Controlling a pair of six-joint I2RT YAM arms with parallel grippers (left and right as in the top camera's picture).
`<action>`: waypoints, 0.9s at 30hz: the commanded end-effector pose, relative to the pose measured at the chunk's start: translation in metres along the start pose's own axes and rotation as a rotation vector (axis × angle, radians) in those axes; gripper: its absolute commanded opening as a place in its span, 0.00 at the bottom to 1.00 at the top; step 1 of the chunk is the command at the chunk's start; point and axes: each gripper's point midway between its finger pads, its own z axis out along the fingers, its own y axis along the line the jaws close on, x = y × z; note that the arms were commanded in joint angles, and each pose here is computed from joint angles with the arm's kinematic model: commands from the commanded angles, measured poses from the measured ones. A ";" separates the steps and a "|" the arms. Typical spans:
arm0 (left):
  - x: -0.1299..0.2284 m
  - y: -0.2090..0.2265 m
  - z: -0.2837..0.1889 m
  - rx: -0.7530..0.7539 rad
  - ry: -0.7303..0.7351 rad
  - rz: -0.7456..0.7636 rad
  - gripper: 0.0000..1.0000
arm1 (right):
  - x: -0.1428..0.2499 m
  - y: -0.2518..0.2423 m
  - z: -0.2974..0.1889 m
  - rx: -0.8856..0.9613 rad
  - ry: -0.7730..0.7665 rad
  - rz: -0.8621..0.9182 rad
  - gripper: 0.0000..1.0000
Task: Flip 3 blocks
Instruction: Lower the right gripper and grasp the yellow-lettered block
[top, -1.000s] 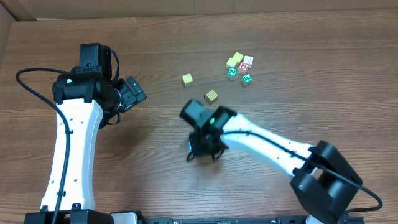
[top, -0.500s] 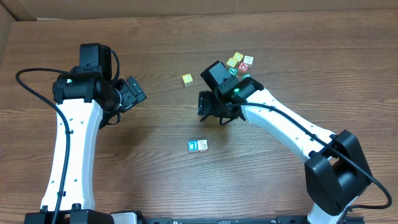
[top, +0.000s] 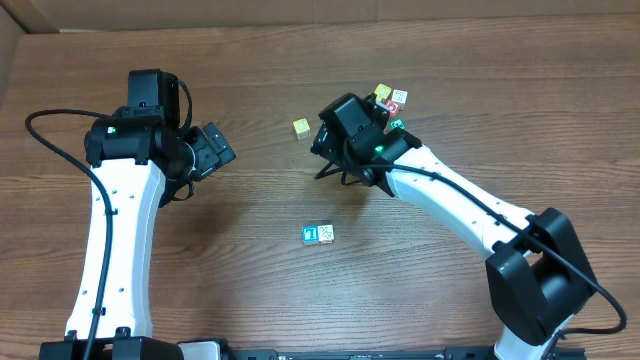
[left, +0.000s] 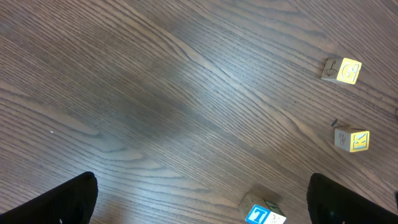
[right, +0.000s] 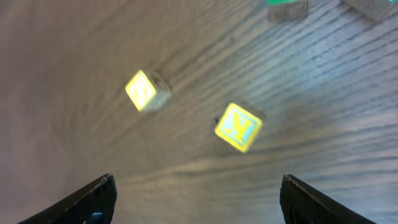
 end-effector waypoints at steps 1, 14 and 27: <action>-0.002 0.000 0.001 -0.002 -0.002 0.002 1.00 | 0.003 -0.011 0.025 0.048 -0.029 0.096 0.85; -0.002 0.000 0.001 -0.002 -0.002 0.002 1.00 | 0.012 -0.034 0.072 0.122 -0.042 0.124 0.79; -0.002 0.000 0.001 -0.002 -0.002 0.002 0.99 | 0.011 -0.040 0.077 0.142 -0.058 0.120 0.53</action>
